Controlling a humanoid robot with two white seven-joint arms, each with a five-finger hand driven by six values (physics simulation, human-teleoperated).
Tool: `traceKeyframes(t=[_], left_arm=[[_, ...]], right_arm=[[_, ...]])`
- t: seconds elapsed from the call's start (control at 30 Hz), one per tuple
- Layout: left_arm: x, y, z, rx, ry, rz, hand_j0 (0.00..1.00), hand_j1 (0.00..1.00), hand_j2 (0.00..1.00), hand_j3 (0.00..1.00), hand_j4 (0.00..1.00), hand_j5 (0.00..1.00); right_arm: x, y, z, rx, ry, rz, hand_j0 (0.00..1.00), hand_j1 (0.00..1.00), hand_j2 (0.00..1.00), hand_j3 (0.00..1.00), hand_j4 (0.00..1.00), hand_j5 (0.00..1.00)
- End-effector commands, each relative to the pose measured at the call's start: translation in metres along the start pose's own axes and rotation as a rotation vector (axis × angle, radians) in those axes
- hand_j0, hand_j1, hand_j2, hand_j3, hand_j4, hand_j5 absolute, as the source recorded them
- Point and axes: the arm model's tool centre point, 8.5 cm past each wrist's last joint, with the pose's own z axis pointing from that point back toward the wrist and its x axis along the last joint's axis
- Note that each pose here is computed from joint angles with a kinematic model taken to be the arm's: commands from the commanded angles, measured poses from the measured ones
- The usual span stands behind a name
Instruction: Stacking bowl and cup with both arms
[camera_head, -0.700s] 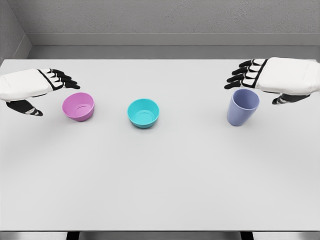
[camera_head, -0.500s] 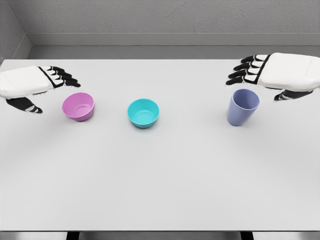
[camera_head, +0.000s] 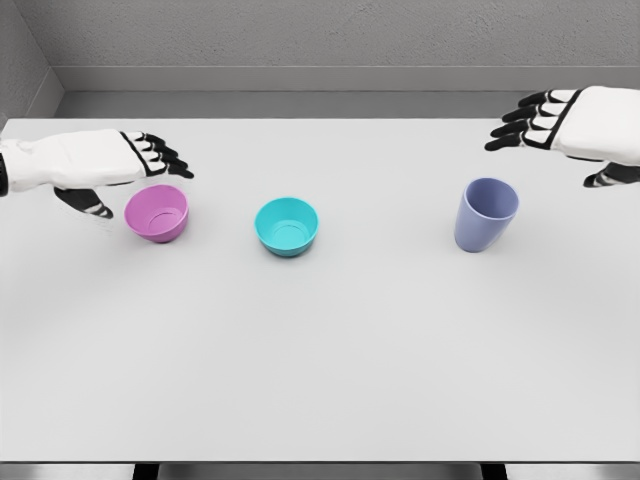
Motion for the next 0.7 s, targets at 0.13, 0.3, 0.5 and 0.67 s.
traceKeyframes(t=[0.13, 0.3, 0.5, 0.67], left_arm=[[0.009, -0.014, -0.019, -0.088, -0.047, -0.018, 1.0, 1.0, 1.0, 1.0, 1.0, 1.0], [0.013, -0.019, -0.027, -0.136, -0.058, -0.041, 1.0, 1.0, 1.0, 1.0, 1.0, 1.0], [0.003, -0.022, -0.035, -0.145, -0.036, -0.015, 1.0, 1.0, 1.0, 1.0, 1.0, 1.0], [-0.001, -0.024, -0.033, -0.149, -0.024, -0.007, 1.0, 1.0, 1.0, 1.0, 1.0, 1.0]], right_arm=[[0.001, 0.004, -0.002, 0.002, -0.007, -0.015, 1.0, 1.0, 1.0, 1.0, 1.0, 1.0], [0.016, 0.022, -0.031, 0.025, -0.087, -0.052, 1.0, 1.0, 1.0, 1.0, 1.0, 1.0], [0.016, 0.024, -0.032, 0.03, -0.09, -0.055, 1.0, 1.0, 1.0, 1.0, 1.0, 1.0], [0.016, 0.03, -0.033, 0.04, -0.09, -0.066, 1.0, 1.0, 1.0, 1.0, 1.0, 1.0]])
